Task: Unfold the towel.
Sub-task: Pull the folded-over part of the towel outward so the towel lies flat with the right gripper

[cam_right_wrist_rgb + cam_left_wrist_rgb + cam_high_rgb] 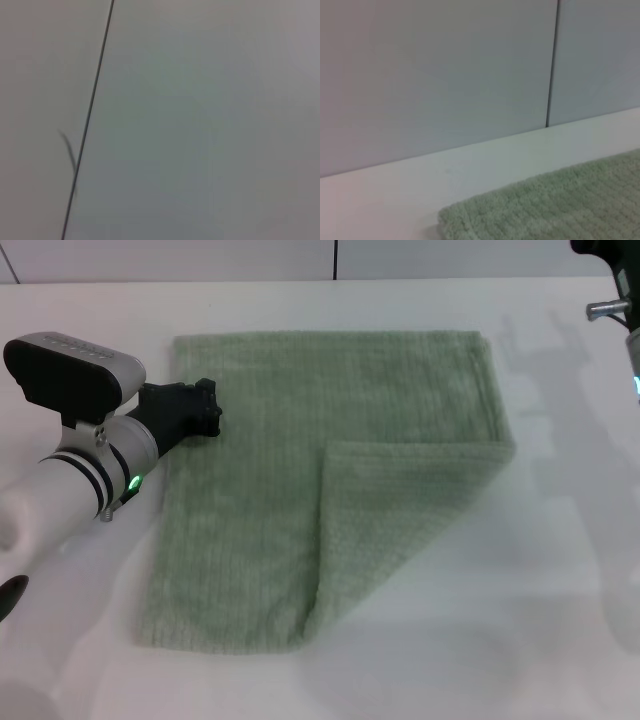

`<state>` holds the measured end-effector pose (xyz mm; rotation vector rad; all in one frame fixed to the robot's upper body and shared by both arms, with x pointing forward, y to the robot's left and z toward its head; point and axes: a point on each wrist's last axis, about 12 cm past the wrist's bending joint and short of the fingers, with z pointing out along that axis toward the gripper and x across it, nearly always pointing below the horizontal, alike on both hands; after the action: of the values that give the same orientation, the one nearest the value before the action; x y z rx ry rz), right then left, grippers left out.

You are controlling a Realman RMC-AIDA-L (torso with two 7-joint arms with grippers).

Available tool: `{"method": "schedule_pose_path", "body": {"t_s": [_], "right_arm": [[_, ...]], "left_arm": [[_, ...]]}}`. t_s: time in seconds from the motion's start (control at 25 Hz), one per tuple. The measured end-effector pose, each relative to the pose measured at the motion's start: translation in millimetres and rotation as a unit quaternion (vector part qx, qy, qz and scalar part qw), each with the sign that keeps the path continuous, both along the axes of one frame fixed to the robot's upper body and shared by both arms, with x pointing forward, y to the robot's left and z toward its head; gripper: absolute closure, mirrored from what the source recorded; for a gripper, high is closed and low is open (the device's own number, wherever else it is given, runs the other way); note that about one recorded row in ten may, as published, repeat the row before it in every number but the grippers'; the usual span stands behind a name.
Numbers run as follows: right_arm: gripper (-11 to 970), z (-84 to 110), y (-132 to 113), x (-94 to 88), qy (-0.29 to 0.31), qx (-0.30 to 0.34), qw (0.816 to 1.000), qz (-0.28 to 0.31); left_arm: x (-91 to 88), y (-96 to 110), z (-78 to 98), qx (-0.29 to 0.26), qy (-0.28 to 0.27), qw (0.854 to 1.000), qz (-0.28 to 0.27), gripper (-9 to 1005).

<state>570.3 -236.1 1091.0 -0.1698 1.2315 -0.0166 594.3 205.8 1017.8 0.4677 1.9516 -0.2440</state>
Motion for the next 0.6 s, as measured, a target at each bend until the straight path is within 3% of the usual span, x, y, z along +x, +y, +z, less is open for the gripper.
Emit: {"method": "schedule_pose_path", "body": {"t_s": [0.44, 0.6], "right_arm": [[328, 3.7, 30, 20.2, 0.088, 0.043, 0.993, 0.059], [327, 18.4, 61, 38.5, 0.178, 0.043, 0.977, 0.108]], "left_arm": [[-0.8, 0, -1.3, 0.001, 0.003, 1.0, 0.001, 998], [-1.1, 0, -1.3, 0.001, 0.003, 1.0, 0.001, 998]]}}
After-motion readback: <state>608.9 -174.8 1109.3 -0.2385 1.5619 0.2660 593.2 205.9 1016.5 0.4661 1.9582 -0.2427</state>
